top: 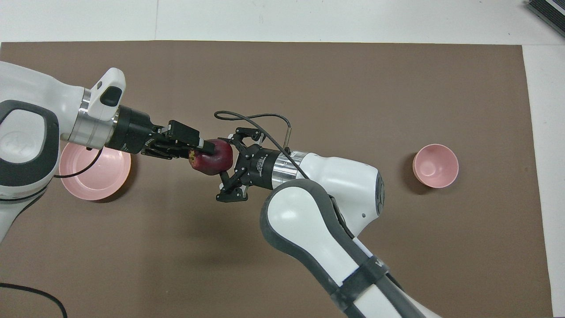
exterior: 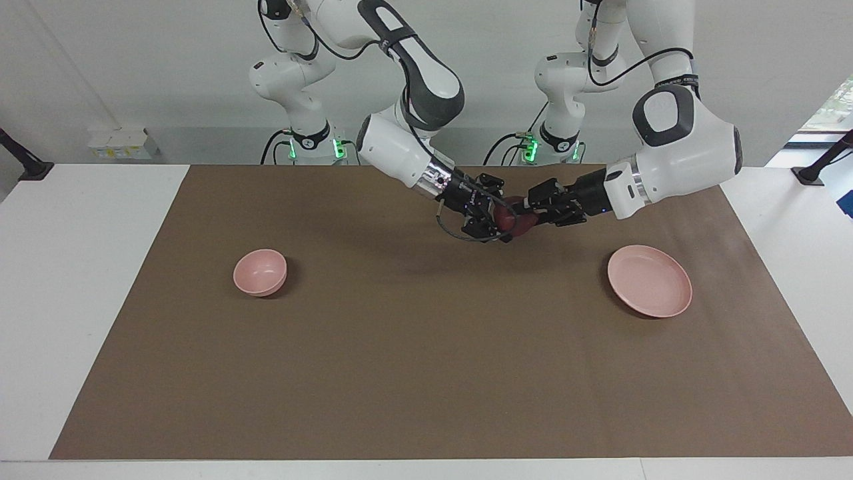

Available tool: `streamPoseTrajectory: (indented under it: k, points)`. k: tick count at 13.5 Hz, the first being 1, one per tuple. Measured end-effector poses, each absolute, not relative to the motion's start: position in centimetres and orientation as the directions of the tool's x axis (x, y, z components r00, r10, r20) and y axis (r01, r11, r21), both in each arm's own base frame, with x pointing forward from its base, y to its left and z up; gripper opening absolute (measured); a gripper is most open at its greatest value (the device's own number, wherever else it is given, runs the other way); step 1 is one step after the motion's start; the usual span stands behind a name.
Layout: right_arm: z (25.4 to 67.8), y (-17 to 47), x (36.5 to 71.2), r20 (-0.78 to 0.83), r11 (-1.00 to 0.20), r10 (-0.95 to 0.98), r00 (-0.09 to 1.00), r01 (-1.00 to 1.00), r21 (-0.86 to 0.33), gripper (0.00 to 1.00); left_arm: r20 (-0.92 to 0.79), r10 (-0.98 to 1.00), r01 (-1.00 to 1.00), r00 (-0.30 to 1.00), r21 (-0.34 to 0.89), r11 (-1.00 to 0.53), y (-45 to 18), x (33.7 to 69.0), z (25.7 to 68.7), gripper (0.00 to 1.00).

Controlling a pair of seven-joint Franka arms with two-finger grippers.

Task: Move apple from plate to bowl
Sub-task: 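Close the right gripper on the apple and open the left gripper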

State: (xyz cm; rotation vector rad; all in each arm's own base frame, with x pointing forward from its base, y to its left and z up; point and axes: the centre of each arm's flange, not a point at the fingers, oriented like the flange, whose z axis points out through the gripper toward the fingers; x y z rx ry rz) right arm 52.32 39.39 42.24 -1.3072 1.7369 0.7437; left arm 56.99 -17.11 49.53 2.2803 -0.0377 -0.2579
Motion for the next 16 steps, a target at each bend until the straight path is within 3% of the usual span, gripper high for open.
streamPoseTrajectory:
  k: [8, 12, 16]
  points:
    - [42.2, 39.4, 52.3, -0.87, 0.275, -0.481, -0.103, -0.961, -0.039, 0.72, -0.174, -0.118, 0.05, 0.978, 0.738, -0.673, -17.4, 56.9, 49.6, 0.63]
    - [42.7, 39.2, 52.7, -0.872, 0.285, -0.48, -0.093, -0.957, -0.055, 0.72, -0.12, -0.134, -0.021, 0.984, 0.665, -0.747, -21.8, 56.1, 49.5, 0.99]
    - [42.4, 39.0, 53.0, -0.869, 0.28, -0.488, -0.076, -0.957, -0.073, 0.72, -0.106, -0.128, -0.029, 0.986, 0.646, -0.763, -22.4, 56.0, 49.5, 1.0]
